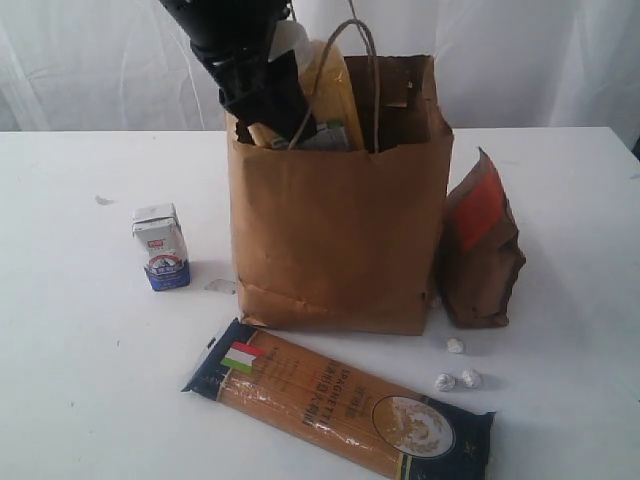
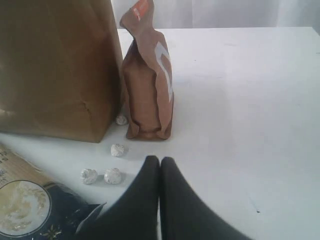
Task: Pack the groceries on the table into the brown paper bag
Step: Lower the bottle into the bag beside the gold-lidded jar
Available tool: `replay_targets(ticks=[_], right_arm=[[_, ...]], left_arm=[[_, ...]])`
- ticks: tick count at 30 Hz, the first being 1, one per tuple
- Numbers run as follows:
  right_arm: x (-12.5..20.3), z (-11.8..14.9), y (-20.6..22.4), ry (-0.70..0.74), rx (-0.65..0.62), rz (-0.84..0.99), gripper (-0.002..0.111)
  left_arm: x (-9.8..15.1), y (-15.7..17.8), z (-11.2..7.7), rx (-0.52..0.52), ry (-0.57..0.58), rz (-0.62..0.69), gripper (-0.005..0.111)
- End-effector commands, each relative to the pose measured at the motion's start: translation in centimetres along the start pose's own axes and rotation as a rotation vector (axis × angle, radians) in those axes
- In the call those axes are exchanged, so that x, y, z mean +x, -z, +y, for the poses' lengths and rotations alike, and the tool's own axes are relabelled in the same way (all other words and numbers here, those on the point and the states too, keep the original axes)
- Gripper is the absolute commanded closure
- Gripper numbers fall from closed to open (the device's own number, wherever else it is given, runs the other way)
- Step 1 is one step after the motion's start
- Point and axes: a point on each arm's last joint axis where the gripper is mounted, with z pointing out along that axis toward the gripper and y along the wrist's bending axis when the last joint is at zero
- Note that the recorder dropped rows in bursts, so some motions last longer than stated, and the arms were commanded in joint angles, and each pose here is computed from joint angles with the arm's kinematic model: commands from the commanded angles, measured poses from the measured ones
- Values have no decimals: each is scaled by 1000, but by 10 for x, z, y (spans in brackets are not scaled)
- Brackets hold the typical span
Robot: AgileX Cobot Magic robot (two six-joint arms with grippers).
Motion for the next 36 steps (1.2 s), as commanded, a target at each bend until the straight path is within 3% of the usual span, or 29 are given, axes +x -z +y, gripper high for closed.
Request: replay_targets(ticks=[1, 19, 28, 33, 36], right_arm=[[0, 0, 0, 0, 4, -12, 108], [0, 0, 0, 0, 4, -12, 108], [0, 0, 0, 0, 4, -12, 108], [0, 0, 0, 0, 4, -12, 108], [0, 0, 0, 0, 4, -12, 108]], left_arm=[[-3, 1, -3, 38, -11, -23, 107], [5, -52, 3, 198, 22, 52, 107], [3, -38, 5, 123, 1, 40, 107], [1, -35, 16, -5, 76, 25, 80], [-1, -32, 17, -20, 80, 12, 74]])
